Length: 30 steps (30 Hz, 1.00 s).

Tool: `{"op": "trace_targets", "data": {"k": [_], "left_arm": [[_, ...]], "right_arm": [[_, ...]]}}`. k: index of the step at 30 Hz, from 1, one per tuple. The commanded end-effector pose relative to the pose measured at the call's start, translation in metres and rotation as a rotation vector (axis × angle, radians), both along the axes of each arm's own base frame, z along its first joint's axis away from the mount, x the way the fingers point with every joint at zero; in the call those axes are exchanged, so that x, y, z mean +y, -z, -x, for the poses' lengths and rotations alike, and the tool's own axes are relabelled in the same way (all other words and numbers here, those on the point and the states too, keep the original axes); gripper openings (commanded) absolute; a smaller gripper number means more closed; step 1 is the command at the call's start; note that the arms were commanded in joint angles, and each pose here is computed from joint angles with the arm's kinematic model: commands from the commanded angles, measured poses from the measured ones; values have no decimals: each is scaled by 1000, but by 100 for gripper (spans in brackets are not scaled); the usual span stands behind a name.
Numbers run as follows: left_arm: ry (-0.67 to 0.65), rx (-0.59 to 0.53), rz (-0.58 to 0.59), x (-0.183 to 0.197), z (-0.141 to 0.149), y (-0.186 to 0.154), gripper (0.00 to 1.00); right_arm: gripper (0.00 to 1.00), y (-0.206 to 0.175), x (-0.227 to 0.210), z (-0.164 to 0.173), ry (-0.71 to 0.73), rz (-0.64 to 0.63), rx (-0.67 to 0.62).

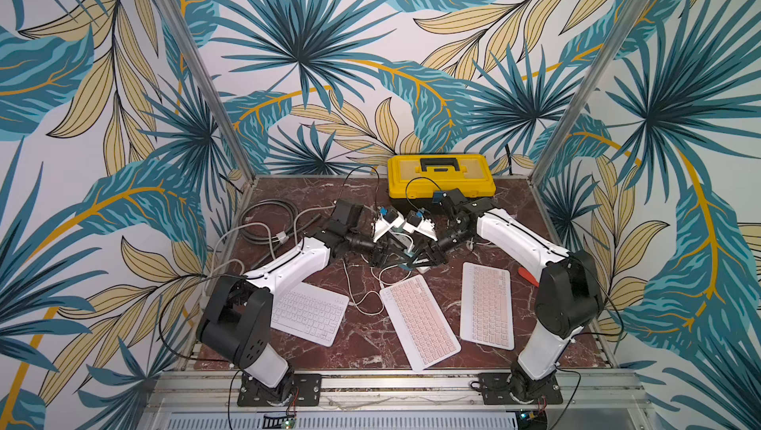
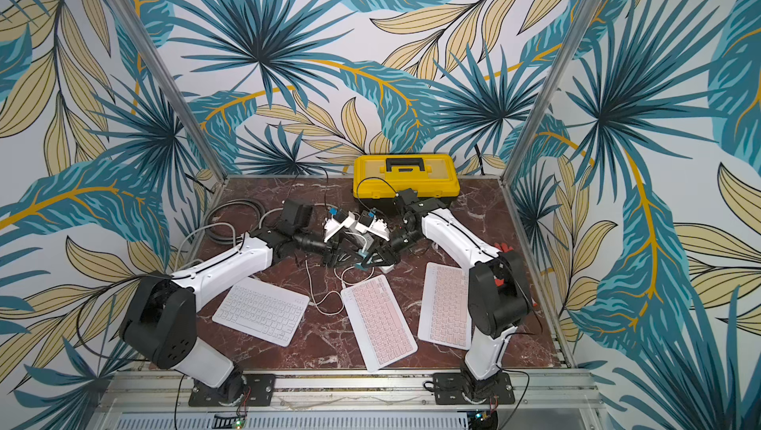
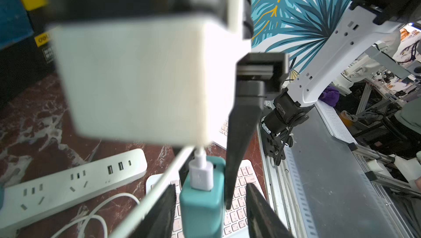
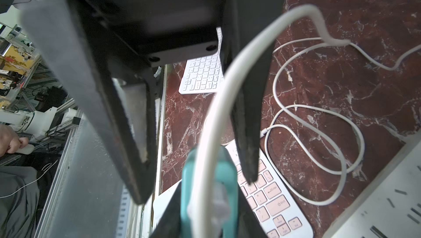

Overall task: Unplug the wireless keyboard
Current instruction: Remove the power cord from the plug.

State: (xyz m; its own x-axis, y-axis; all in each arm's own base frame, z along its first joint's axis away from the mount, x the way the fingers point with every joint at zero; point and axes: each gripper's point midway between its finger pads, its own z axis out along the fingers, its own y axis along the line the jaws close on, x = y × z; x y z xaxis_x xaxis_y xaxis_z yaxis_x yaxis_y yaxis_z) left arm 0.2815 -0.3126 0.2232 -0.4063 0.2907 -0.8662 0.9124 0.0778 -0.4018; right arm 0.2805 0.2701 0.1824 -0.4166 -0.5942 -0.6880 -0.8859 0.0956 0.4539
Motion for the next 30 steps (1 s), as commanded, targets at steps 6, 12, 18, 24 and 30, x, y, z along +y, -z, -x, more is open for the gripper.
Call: {"op": "trace_targets", "data": {"k": [6, 12, 18, 24, 30], "left_arm": [[32, -35, 64, -2, -3, -19, 51], [15, 6, 57, 9, -4, -6, 54], [23, 32, 56, 10, -6, 1, 56], [57, 62, 62, 3, -1, 5, 57], [54, 82, 48, 1, -3, 15, 57]], "right_arm": [[19, -7, 0, 15, -32, -48, 32], [19, -14, -4, 19, -31, -65, 22], [20, -14, -3, 19, -27, -64, 29], [20, -16, -2, 18, -27, -75, 34], [20, -16, 1, 18, -33, -80, 41]]}}
